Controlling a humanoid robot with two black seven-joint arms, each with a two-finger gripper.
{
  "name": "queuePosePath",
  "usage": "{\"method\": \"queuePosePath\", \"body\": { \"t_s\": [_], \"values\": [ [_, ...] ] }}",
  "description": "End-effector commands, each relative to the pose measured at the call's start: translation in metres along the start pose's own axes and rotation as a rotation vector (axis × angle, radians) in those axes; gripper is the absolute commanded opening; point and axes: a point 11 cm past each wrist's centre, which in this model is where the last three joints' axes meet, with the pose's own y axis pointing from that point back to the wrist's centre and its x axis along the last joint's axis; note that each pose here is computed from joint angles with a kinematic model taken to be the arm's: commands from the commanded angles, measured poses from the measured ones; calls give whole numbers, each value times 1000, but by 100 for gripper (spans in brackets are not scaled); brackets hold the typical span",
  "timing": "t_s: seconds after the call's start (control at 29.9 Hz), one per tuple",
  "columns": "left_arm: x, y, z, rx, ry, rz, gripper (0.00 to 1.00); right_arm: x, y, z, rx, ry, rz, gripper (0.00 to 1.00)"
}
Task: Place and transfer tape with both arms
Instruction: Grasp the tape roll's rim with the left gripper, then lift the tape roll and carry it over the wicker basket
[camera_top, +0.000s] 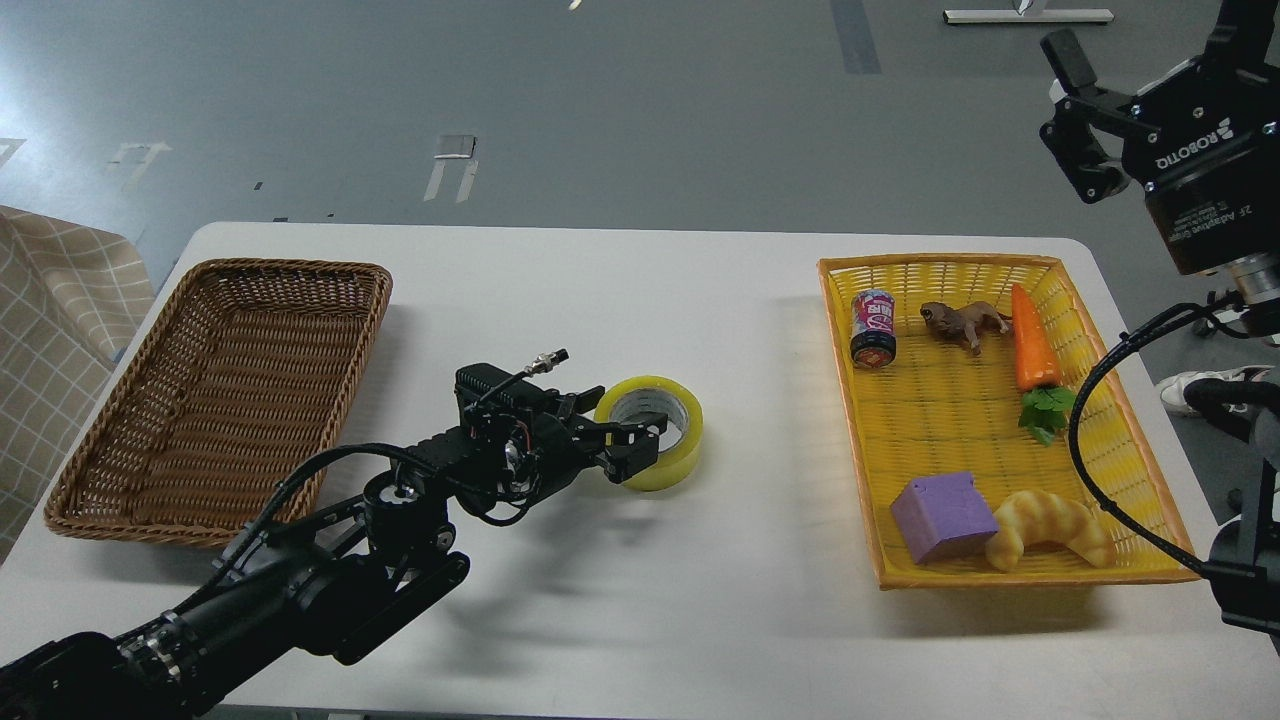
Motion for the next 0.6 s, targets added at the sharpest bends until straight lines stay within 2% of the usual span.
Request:
{"method": "queuePosePath", "body": {
  "t_s": [0.0,0.33,0.57],
  "values": [
    [-2,0,-3,10,0,-8,0,0,0,0,1,1,2,100],
    [3,0,-12,64,-11,-3,0,2,3,2,-3,-5,12,100],
    [24,-4,-11,65,-39,30,0,2,5,5,-8,-12,17,100]
  ]
}}
